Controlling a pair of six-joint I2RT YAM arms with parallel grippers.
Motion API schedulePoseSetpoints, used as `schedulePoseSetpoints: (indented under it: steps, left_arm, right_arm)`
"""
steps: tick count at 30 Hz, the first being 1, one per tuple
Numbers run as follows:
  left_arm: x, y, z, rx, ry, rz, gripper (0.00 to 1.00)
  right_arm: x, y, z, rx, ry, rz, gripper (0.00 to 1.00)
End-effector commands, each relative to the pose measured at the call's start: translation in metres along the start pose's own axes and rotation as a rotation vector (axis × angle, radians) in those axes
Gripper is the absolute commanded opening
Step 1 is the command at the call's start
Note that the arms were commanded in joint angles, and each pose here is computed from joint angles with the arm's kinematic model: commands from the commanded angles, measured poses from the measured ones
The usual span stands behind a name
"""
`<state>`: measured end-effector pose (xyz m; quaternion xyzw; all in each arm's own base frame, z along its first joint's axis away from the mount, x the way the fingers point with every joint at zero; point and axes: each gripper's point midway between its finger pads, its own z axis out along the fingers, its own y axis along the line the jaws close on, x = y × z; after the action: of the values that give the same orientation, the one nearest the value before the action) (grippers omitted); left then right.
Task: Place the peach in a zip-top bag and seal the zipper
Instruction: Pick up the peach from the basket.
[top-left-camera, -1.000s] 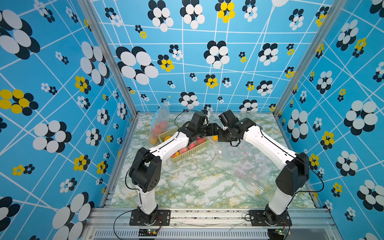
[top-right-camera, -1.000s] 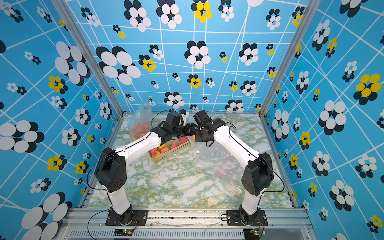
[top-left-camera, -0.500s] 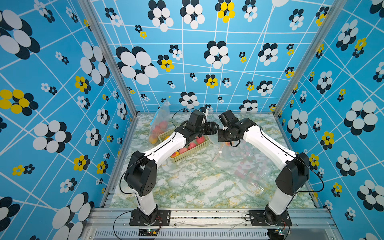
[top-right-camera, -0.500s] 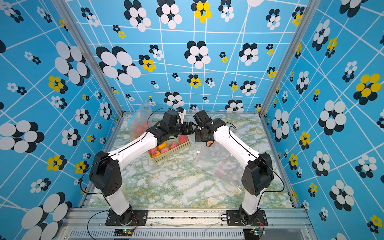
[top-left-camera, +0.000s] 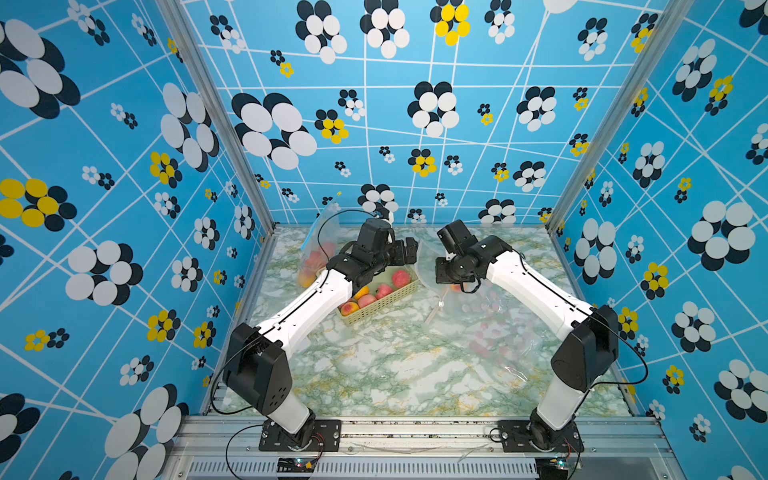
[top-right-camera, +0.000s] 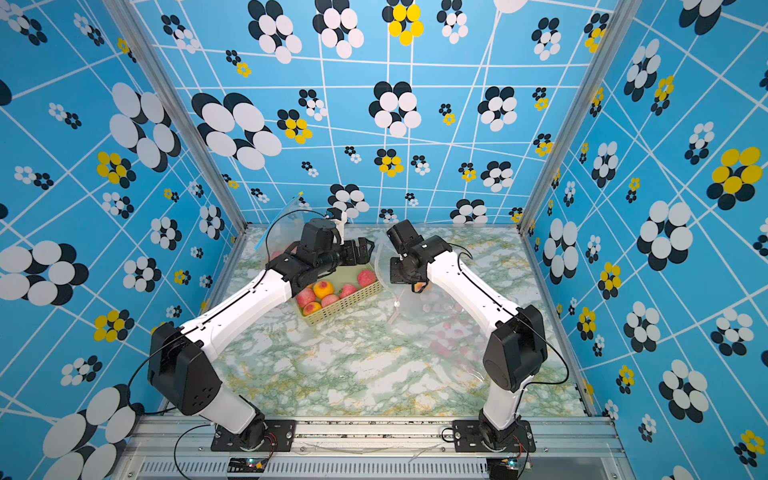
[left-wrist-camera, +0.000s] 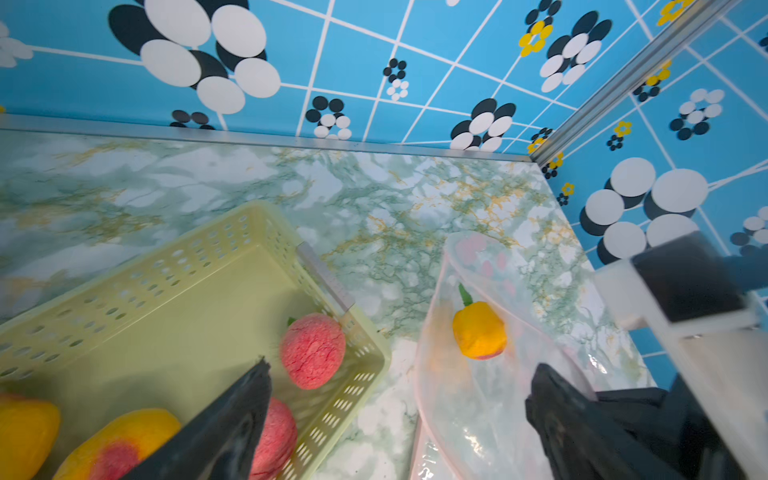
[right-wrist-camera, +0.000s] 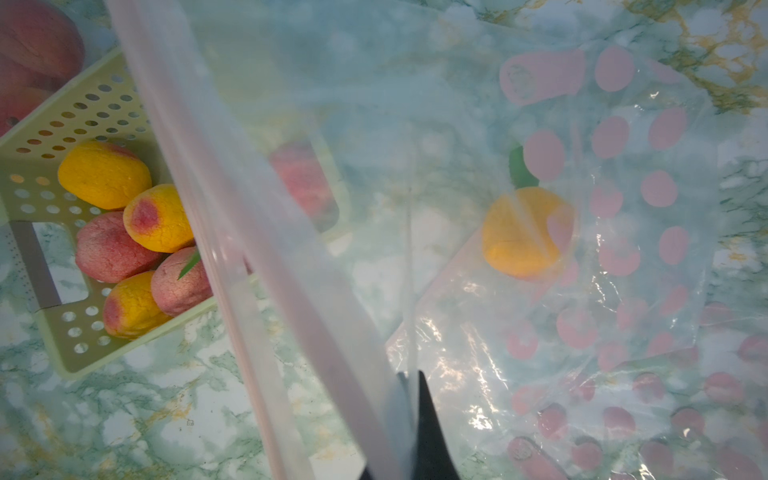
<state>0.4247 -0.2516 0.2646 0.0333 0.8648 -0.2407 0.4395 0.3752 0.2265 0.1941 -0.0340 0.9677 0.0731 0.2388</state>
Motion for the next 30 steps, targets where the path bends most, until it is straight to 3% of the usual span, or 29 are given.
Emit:
schedulePoseSetpoints:
  steps: [1, 8, 14, 23, 30]
  left_arm:
    - [0.030, 0.041, 0.015, -0.125, 0.109, 0.011, 0.99]
    - [0.062, 0.069, 0.041, -0.166, 0.270, 0.037, 1.00]
    - [0.086, 0.076, 0.065, -0.142, 0.395, 0.057, 0.94]
    - [0.108, 0.084, 0.099, -0.105, 0.510, 0.041, 0.82]
    - [0.122, 0.082, 0.111, -0.073, 0.573, 0.017, 0.81]
  right_arm:
    - [-0.004, 0.002, -0.006, -0.003, -0.017, 0.010, 0.00]
    - [-0.004, 0.001, -0.006, 0.000, -0.018, 0.012, 0.00]
    - [-0.003, 0.001, -0.004, 0.002, -0.013, 0.012, 0.00]
    - [-0.002, 0.001, -0.002, 0.002, -0.011, 0.010, 0.00]
    - [-0.001, 0.002, -0.001, -0.014, -0.016, 0.001, 0.00]
